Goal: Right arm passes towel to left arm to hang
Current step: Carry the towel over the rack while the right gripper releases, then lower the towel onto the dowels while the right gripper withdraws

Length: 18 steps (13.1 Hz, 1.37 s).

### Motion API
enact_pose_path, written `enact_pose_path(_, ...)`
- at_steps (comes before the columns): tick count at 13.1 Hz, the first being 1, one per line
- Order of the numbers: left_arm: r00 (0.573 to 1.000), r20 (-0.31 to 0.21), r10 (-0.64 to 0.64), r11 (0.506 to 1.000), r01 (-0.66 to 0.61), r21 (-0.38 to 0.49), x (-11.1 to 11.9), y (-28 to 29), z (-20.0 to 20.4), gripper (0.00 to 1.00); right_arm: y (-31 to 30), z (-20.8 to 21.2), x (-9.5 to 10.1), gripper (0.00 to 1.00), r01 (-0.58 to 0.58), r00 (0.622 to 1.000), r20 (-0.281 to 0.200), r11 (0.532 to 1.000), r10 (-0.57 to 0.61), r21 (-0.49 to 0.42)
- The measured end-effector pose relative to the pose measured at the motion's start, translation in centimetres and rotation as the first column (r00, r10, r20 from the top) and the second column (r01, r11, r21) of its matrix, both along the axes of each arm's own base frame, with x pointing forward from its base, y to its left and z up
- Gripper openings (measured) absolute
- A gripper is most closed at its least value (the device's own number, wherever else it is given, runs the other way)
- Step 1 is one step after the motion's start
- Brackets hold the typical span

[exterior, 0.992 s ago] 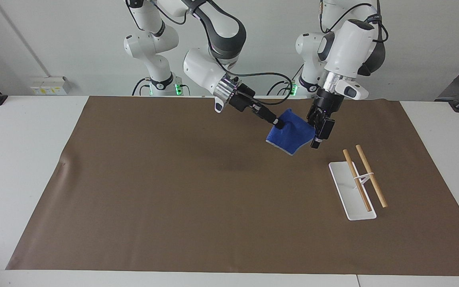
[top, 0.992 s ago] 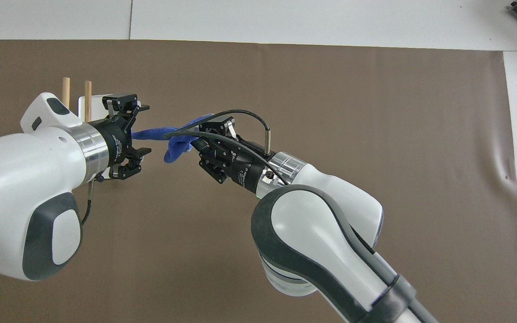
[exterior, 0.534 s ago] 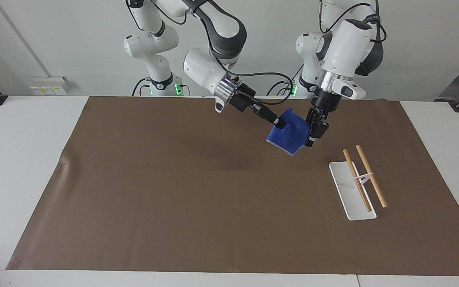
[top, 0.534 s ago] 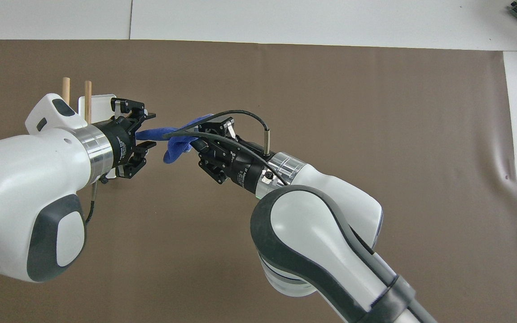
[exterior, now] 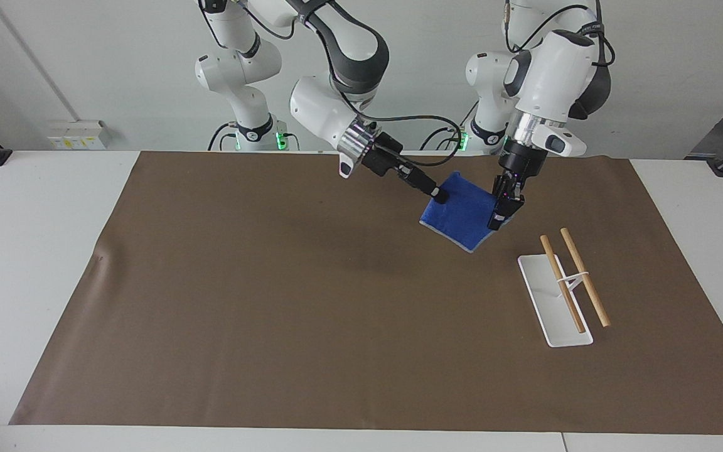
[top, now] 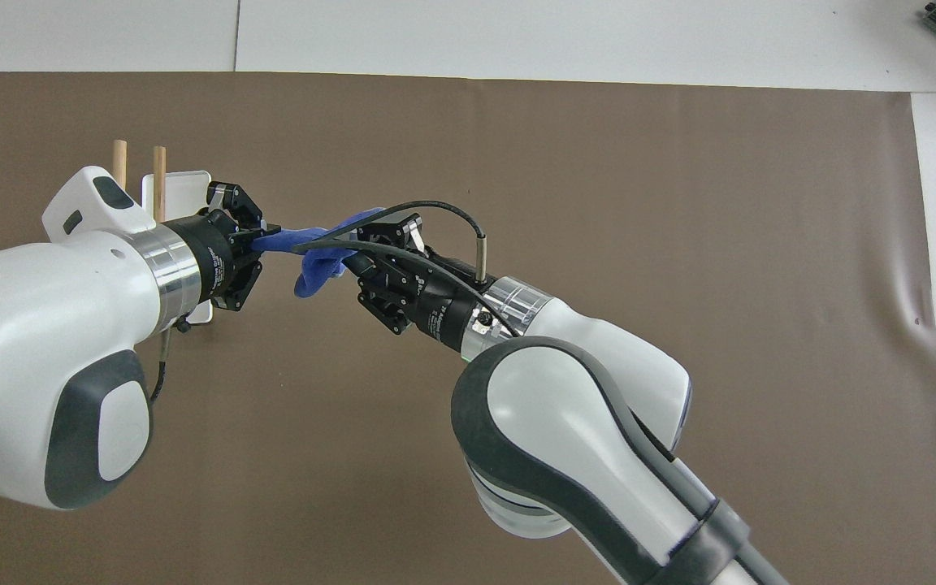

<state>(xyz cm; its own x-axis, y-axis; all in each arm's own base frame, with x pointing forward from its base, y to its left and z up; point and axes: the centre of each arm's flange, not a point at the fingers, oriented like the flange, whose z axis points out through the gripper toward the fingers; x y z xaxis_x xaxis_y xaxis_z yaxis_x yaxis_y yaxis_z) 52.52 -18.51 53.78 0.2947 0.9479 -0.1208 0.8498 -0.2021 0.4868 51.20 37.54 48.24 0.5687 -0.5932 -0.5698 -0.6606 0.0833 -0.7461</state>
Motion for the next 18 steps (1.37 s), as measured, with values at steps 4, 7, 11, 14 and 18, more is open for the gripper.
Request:
enact_pose_path(4, 0.989, 0.044, -0.142, 0.987, 0.138, 0.086, 0.6, 1.4, 0.1, 0.02, -1.1, -0.8, 0.4, 0.72, 0.003, 0.99, 0.142, 0.991, 0.016, -0.137)
enact_pose_path(7, 0.966, 0.071, -0.249, 0.961, 0.237, 0.145, 0.9, 1.5, 0.6, 0.02, -3.7, -3.1, 1.3, 1.0, 0.015, 0.948, 0.303, 0.937, 0.098, -0.35)
enact_pose_path(11, 0.935, 0.097, -0.342, 0.926, 0.317, 0.204, 1.6, 2.1, 1.1, 0.02, -10.2, -5.0, 4.5, 1.0, 0.032, 0.864, 0.417, 0.795, 0.282, -0.606)
enact_pose_path(14, 0.932, 0.111, -0.344, 0.921, 0.313, 0.232, 2.8, 4.8, 1.3, 0.02, -13.1, -5.4, 6.5, 1.0, 0.025, 0.789, 0.419, 0.659, 0.449, -0.752)
enact_pose_path(18, 0.919, 0.077, -0.387, 0.889, 0.35, 0.294, 4.6, 10.0, -0.8, 0.02, -16.0, -5.4, 8.9, 1.0, -0.037, 0.66, 0.337, 0.477, 0.672, -0.878)
